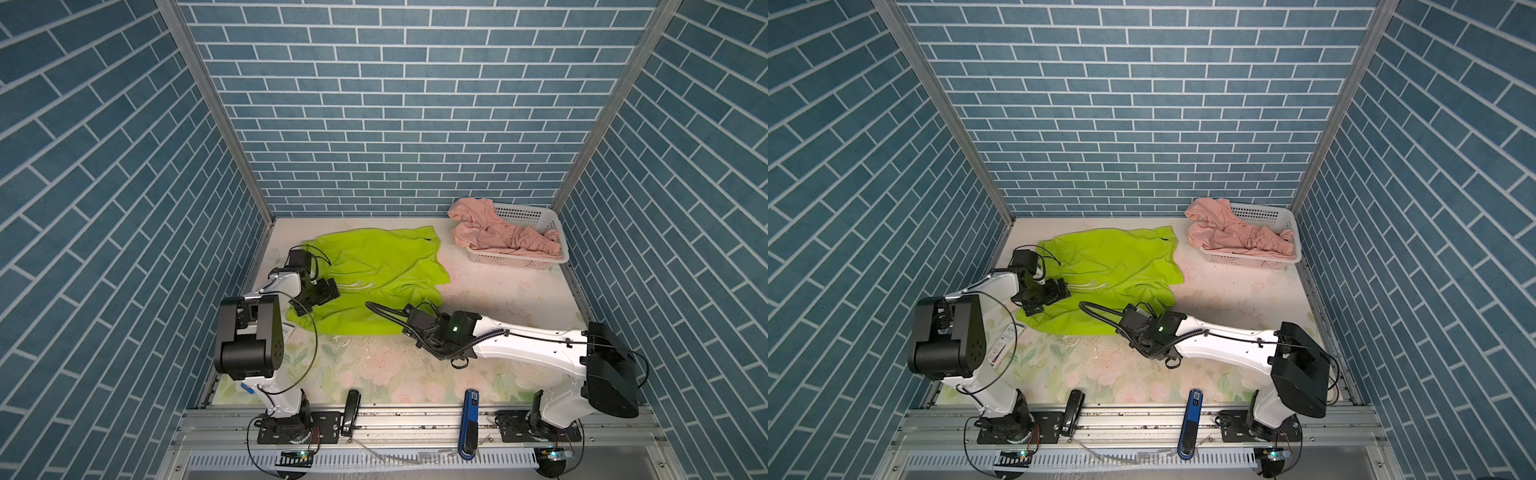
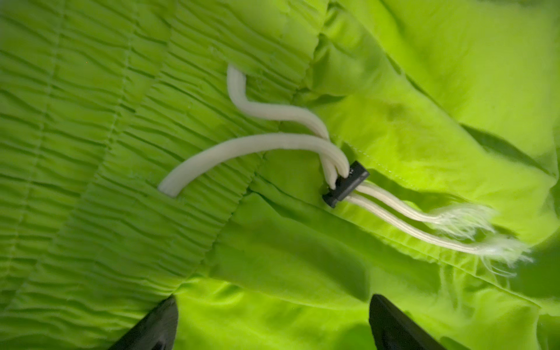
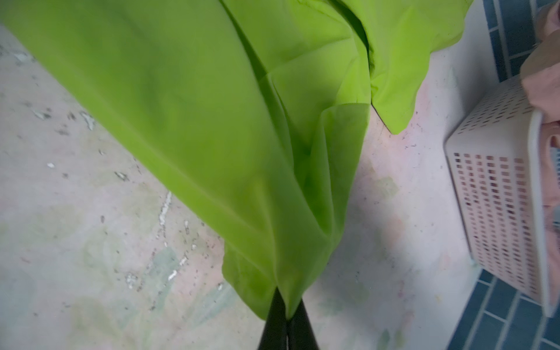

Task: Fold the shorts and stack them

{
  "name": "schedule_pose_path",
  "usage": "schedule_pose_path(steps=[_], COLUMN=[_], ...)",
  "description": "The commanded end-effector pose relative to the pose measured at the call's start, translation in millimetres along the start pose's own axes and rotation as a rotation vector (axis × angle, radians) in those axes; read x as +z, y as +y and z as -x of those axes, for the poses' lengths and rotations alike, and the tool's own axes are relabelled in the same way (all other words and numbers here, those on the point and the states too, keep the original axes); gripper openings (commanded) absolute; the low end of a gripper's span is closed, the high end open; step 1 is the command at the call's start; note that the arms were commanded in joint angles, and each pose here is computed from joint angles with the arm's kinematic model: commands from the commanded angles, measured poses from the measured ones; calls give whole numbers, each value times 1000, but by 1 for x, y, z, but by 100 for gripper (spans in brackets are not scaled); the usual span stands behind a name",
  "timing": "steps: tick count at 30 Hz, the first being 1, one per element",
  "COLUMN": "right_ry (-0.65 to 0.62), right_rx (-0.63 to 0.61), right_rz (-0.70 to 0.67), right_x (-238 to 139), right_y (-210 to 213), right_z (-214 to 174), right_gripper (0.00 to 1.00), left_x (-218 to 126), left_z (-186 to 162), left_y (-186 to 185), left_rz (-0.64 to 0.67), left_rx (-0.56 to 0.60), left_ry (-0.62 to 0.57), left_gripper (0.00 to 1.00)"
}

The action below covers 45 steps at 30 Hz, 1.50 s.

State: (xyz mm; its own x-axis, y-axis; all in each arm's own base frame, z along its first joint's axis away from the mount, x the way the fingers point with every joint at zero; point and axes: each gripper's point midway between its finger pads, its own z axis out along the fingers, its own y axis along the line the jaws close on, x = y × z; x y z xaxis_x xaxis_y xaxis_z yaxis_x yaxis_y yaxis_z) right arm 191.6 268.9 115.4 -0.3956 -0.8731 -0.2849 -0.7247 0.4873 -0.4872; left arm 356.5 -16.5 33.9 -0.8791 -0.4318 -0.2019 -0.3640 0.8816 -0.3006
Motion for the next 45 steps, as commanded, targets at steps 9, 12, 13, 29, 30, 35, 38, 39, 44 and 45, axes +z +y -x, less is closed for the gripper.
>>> schedule_pose_path(steps=[9, 12, 13, 29, 30, 35, 38, 39, 44, 45], right_ry=[-87, -71, -91, -160, -143, -76, -74, -76, -96, -98], right_rx=[-567, -575, -536, 645, 659, 658, 709, 717, 646, 632], right_rz=[54, 189, 233, 421, 400, 276, 263, 257, 304, 316], right_x=[-4, -1, -4, 19, 26, 63, 87, 93, 110, 112], right_y=[107, 138, 143, -6, -8, -22, -32, -35, -34, -33], right_z=[28, 24, 25, -4, -8, -13, -12, -11, 11, 16], right_gripper=[0, 15, 28, 65, 65, 67, 67, 67, 68, 68], left_x=[-2, -2, -1, -7, -7, -6, -8, -8, -8, -8], left_z=[1, 1, 1, 3, 2, 1, 1, 1, 1, 2], left_y=[2, 1, 1, 0, 0, 0, -1, -2, -3, -4], left_rz=[16, 11, 9, 11, 12, 10, 5, 4, -7, -7], left_rx=[16, 16, 16, 18, 18, 17, 19, 19, 24, 24], left_ry=[1, 3, 5, -7, -8, -4, -10, -11, -17, -16], left_gripper=[100, 100, 100, 100, 100, 100, 100, 100, 100, 100])
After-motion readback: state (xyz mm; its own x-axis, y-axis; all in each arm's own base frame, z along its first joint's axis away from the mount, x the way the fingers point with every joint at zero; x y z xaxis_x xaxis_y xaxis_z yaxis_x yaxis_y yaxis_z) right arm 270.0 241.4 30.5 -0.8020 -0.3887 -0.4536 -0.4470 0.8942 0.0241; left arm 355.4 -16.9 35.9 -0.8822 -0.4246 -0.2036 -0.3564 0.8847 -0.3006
